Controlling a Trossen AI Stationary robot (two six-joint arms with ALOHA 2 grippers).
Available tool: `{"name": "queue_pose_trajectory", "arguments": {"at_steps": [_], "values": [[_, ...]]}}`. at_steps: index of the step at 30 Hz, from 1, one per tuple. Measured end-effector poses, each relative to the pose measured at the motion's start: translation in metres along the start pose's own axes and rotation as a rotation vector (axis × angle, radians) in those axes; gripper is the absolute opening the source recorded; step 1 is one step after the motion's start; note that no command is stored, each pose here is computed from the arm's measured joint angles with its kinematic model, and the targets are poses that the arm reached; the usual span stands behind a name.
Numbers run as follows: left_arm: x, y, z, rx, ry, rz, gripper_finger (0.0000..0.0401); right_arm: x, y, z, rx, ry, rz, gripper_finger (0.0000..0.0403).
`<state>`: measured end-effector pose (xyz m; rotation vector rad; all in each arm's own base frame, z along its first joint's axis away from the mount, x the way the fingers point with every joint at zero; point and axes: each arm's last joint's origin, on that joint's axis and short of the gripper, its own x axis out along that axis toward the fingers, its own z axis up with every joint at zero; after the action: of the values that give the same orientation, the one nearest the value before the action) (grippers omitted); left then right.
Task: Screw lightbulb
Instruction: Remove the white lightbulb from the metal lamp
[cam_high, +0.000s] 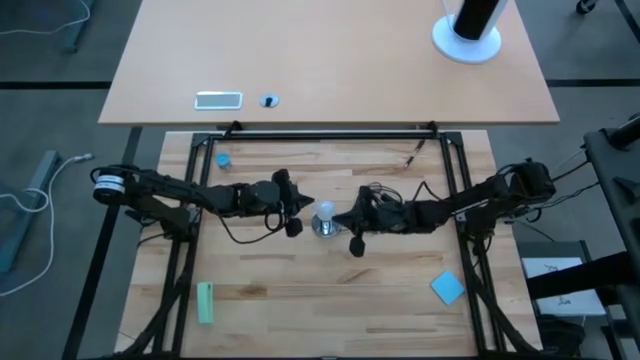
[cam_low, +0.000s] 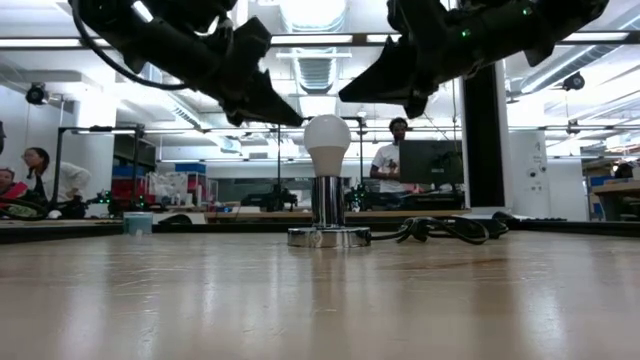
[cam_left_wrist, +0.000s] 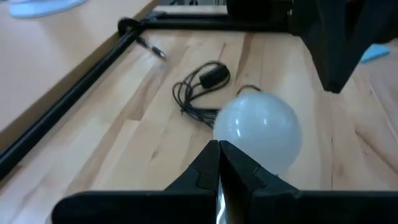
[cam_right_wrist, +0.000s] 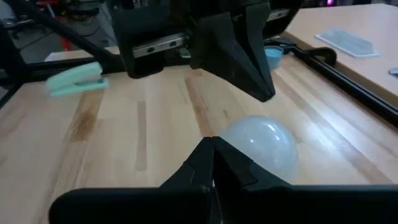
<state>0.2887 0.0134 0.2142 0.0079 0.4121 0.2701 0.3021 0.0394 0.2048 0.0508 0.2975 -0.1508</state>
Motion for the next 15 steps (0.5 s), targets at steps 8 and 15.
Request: {"name": "queue_pose_trajectory", "arguments": {"at_steps": [8,15], "values": [[0.010,-0.002,-0.007,0.018,0.011,0.000,0.0000,0.006,0.001,-0.007,0.013,0.023,0.000,0.0000],[0.014,-0.004,-0.009,0.013,0.007,-0.031,0.0000,0.015,-0.001,-0.019,0.033,0.054,-0.055,0.0000]]}}
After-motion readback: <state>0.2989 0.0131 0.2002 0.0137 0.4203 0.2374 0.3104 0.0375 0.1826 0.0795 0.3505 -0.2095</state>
